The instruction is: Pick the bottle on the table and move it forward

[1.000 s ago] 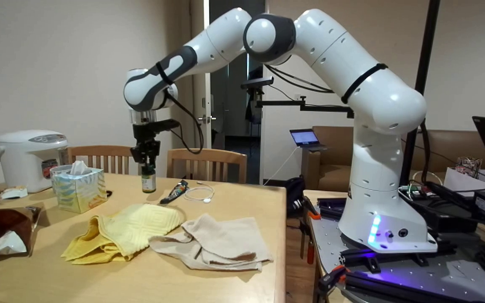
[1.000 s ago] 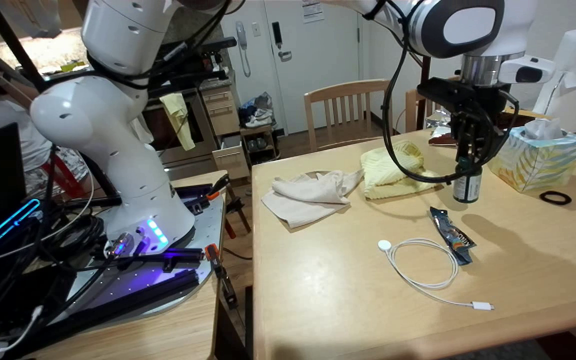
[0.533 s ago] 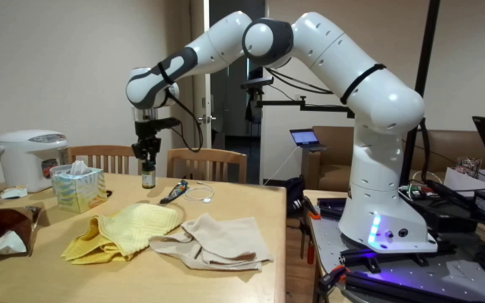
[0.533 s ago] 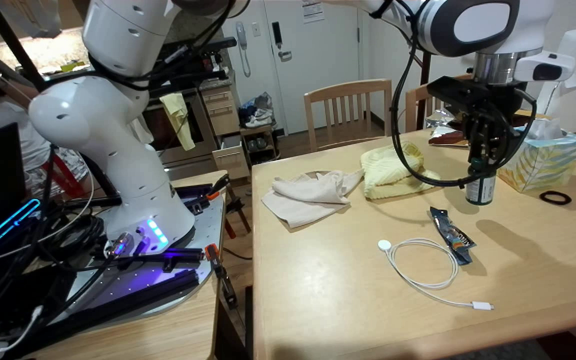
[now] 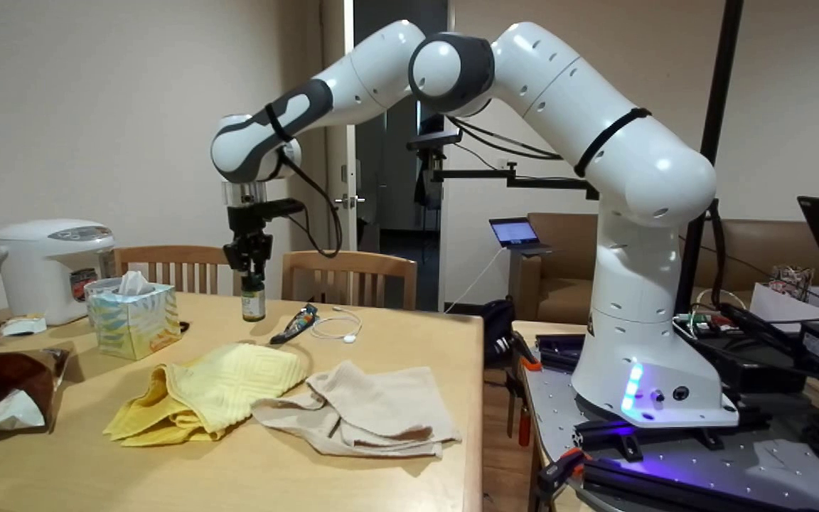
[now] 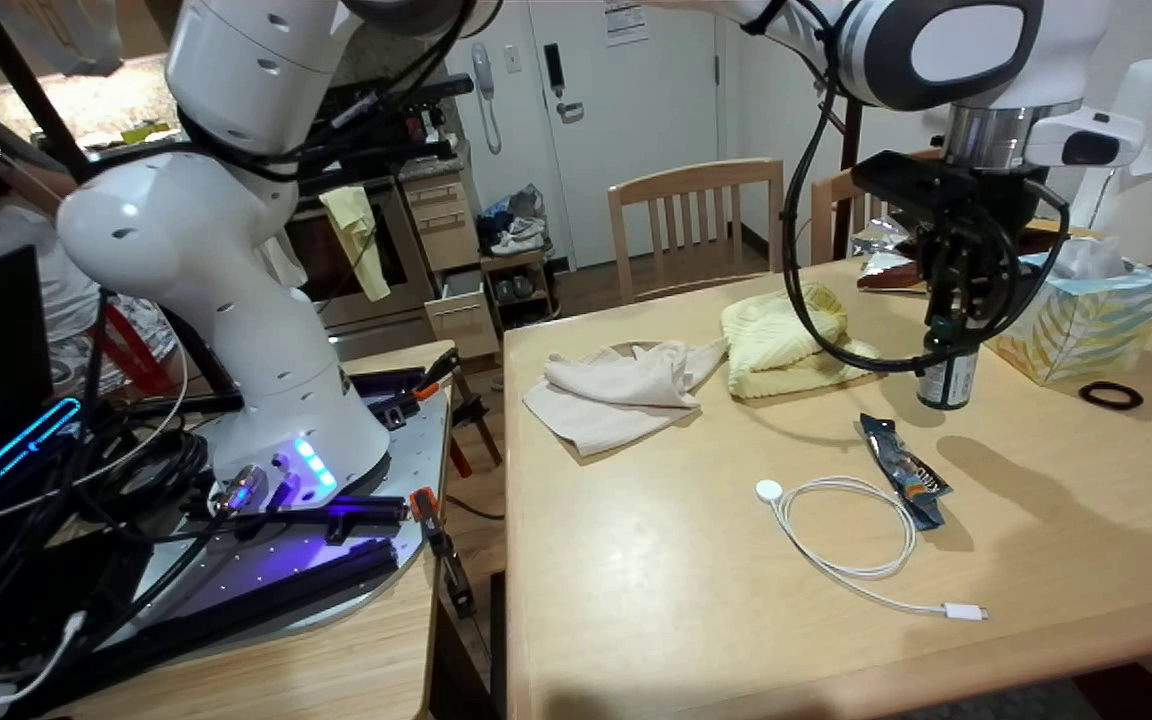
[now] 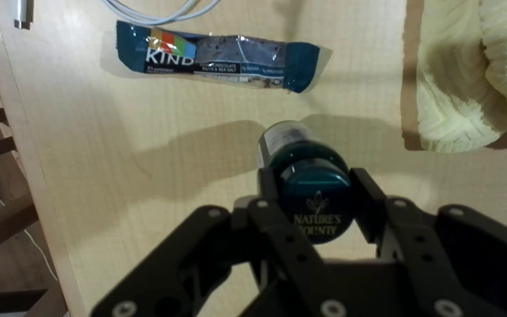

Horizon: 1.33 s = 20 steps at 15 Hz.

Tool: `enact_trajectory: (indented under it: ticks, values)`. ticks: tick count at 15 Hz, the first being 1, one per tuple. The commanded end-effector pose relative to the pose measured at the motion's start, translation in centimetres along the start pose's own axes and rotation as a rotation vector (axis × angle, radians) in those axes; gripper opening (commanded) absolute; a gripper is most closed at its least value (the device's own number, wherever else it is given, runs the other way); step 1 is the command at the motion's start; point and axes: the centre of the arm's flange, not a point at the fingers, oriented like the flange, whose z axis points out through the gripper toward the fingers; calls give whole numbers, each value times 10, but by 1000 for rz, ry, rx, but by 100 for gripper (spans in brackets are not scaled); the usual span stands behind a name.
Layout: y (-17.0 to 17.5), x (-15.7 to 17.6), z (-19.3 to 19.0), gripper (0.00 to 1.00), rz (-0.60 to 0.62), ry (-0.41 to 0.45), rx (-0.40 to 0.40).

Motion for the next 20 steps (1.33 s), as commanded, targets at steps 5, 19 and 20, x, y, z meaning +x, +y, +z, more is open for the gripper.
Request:
enact_trajectory:
  ticks: [5, 19, 20]
  values:
    - [5, 6, -5, 19, -23, -72, 46]
    - [-4, 1, -2, 44, -8, -54, 58]
    - [-5, 1, -2, 44, -6, -54, 63]
